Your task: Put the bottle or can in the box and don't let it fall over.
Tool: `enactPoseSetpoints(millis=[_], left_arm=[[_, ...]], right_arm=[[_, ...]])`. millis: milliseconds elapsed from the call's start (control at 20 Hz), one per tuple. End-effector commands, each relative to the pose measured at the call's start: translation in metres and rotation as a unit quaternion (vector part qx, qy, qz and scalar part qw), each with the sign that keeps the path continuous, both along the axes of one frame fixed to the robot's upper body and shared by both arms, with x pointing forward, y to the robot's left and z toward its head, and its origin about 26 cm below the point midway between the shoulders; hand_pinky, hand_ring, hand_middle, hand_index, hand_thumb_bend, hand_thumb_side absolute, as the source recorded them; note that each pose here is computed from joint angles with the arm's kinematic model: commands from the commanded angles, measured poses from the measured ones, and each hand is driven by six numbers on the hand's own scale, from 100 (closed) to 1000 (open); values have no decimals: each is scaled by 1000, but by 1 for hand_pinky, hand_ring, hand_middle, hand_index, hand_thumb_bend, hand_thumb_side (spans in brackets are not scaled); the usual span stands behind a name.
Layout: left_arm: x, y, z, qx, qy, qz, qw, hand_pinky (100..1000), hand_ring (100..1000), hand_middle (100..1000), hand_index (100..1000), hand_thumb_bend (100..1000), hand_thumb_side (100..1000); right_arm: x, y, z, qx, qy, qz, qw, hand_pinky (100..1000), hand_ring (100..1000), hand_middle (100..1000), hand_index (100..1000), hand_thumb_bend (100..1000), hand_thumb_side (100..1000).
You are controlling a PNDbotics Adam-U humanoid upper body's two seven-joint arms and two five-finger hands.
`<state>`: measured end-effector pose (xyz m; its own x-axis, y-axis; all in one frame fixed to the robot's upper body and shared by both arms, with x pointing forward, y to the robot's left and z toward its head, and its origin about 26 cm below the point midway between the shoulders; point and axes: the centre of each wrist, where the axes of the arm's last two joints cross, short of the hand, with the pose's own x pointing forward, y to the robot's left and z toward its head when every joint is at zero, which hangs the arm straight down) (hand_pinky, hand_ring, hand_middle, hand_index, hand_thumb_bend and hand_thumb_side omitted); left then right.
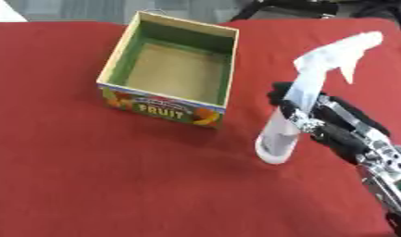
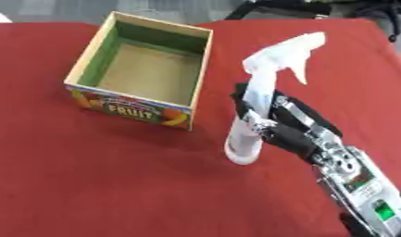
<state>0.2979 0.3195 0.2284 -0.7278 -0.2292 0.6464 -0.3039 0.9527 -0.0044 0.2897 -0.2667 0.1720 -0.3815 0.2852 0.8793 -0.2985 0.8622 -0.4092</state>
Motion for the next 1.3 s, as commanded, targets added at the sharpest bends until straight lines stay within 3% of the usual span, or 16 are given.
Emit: enactPoseSetpoints(millis=[50,400,1300], left_arm=[[-3,-1,8,10,-13,-3,1000,517,1000,1000,626,177,724],[-3,-1,8,10,-12,-4,1000,515,1000,1000,626,175,725],[-3,-1,8,10,-13,-5,1000,512,1000,1000,626,173,724]], right_arm=[[-2,2,8,-2,-19,-16,1000,941,882,801,898,100,560],[-4,10,0,0,-5,-34,999,939,883,808,896,100,588],[-8,21,-13,-8,33,-24,999,933,880,821,883,100,611]])
